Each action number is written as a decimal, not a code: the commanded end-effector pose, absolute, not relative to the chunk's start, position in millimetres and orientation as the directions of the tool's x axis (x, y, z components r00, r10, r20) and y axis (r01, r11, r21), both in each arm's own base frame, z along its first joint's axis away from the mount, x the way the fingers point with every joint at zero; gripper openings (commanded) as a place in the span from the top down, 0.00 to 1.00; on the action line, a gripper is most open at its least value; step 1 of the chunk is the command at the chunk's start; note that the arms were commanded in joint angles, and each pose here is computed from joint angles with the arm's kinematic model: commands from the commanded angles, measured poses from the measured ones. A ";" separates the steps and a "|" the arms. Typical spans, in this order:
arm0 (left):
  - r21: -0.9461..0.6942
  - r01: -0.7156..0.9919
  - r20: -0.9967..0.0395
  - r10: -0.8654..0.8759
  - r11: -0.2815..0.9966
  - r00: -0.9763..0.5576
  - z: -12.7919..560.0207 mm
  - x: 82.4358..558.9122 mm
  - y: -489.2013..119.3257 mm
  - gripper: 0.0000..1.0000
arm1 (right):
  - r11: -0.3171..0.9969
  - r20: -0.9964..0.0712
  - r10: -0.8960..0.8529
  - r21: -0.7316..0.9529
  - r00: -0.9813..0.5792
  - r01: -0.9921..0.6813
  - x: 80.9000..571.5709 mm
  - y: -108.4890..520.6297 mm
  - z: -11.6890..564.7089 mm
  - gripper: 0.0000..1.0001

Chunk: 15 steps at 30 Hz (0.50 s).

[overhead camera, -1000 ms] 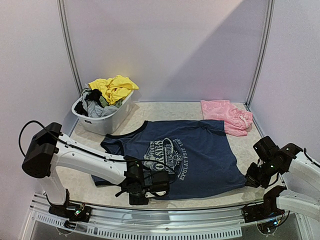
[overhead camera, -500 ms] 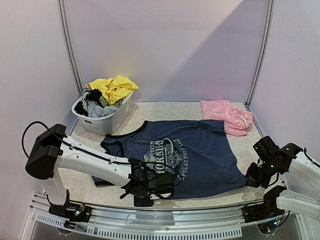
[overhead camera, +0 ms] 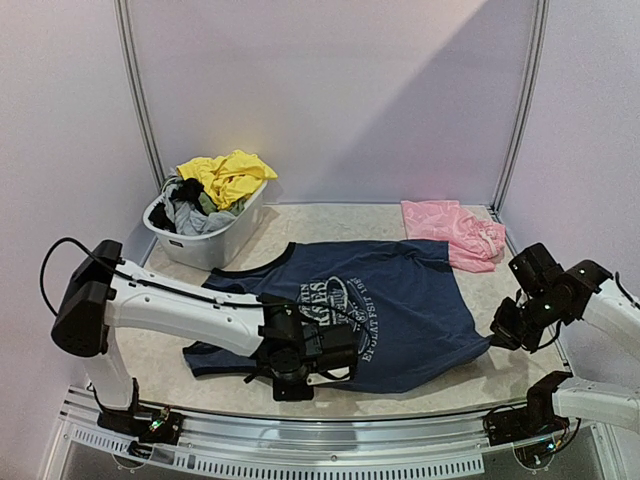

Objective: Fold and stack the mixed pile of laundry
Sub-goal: Fold the flattened tank top at the center of the board.

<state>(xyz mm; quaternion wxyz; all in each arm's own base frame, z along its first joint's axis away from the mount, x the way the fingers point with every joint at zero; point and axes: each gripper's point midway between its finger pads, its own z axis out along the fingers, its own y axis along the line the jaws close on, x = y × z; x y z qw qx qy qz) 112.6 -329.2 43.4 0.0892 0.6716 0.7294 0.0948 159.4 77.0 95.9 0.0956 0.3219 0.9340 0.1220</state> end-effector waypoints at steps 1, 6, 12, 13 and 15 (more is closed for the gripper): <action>0.234 0.968 0.009 0.995 0.091 -0.096 71.2 135.7 -321.6 1.00 | 0.803 -0.176 0.588 0.243 -0.789 0.544 186.9 73.9 107.2 1.00; 0.224 0.971 0.041 0.994 0.088 -0.100 76.5 155.5 -318.7 1.00 | 0.833 -0.219 0.553 0.178 -0.804 0.525 215.0 72.1 116.9 1.00; 0.222 0.970 0.071 0.991 0.095 -0.113 74.0 174.3 -314.9 1.00 | 0.839 -0.245 0.544 0.146 -0.803 0.524 251.1 67.7 127.9 1.00; 0.222 0.970 0.074 0.991 0.097 -0.116 73.5 177.7 -314.6 1.00 | 0.846 -0.241 0.533 0.130 -0.811 0.518 255.9 67.4 125.7 1.00; 0.231 0.967 0.078 0.988 0.108 -0.129 73.4 187.2 -313.4 1.00 | 0.850 -0.238 0.526 0.118 -0.816 0.514 264.1 66.8 122.4 1.00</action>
